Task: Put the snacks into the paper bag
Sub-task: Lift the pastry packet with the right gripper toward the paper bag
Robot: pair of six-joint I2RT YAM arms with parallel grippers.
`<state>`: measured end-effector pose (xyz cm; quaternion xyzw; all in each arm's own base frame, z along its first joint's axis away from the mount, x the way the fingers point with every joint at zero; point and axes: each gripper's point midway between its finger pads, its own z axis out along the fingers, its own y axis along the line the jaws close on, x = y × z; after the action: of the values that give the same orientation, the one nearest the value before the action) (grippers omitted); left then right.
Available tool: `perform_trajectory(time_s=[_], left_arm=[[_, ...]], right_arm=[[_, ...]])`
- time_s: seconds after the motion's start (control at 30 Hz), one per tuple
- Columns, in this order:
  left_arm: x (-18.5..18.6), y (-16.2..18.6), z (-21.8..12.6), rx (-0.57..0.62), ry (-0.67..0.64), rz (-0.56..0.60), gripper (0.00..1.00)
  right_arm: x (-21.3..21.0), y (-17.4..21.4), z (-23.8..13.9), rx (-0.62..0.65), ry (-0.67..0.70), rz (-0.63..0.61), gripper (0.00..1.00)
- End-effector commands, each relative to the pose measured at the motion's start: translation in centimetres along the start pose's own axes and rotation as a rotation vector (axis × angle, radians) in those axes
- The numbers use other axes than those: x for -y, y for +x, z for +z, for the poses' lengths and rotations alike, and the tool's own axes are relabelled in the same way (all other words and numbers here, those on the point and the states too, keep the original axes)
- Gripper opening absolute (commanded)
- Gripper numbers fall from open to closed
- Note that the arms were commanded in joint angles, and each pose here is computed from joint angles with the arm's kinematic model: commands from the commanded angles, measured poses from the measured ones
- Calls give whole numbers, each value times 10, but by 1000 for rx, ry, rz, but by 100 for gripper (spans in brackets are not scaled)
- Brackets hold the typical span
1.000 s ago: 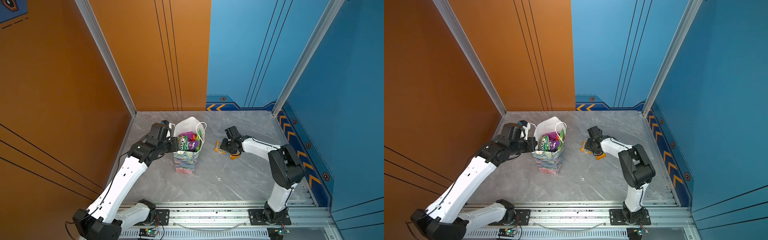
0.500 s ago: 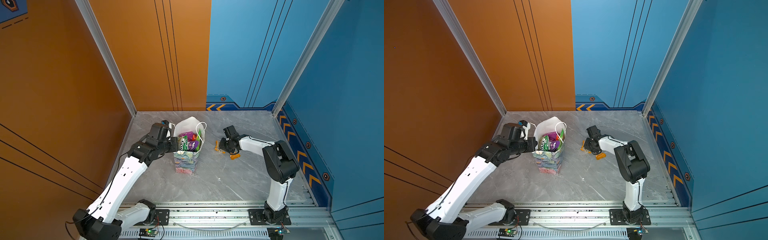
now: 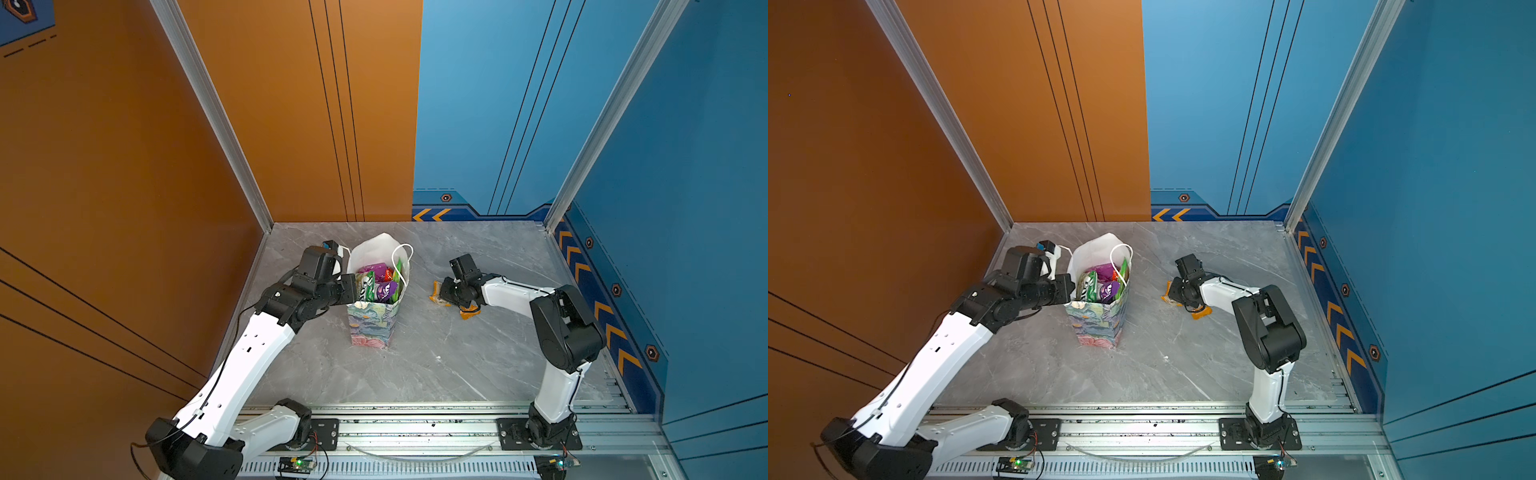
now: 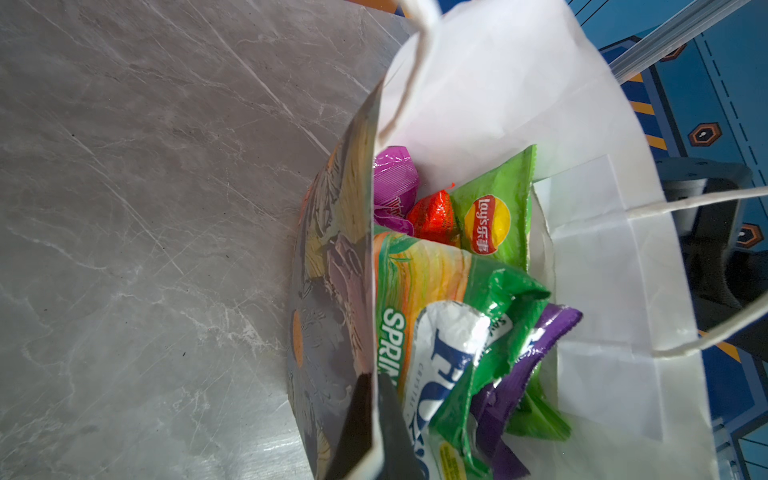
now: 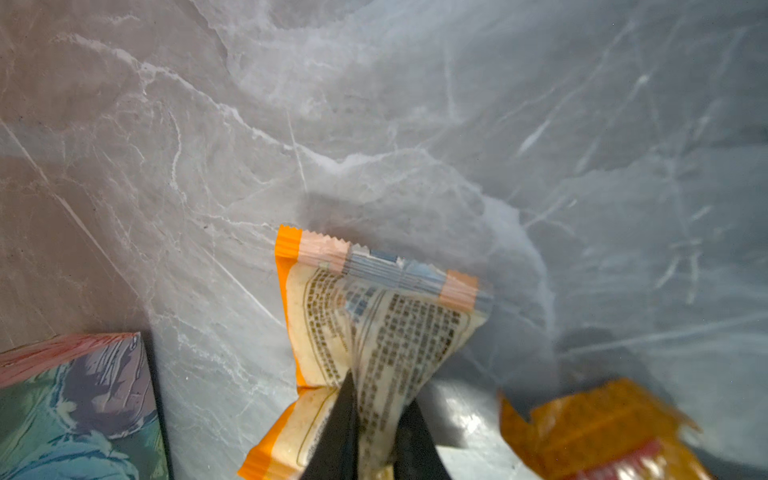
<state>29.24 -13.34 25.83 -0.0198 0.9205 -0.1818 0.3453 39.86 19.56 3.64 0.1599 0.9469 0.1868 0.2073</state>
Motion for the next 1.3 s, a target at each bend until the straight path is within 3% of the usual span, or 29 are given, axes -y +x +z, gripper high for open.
perform_trajectory(time_s=[0.0,0.6,1.27], left_arm=[[8,-19,-13,97,28,35,2],[9,-20,-15,102,33,34,2],[10,-20,-15,100,35,36,2]], right_arm=[[10,20,-9,-43,26,-17,16],[24,86,-61,-36,8,-101,16],[26,85,-104,40,-8,-114,16]])
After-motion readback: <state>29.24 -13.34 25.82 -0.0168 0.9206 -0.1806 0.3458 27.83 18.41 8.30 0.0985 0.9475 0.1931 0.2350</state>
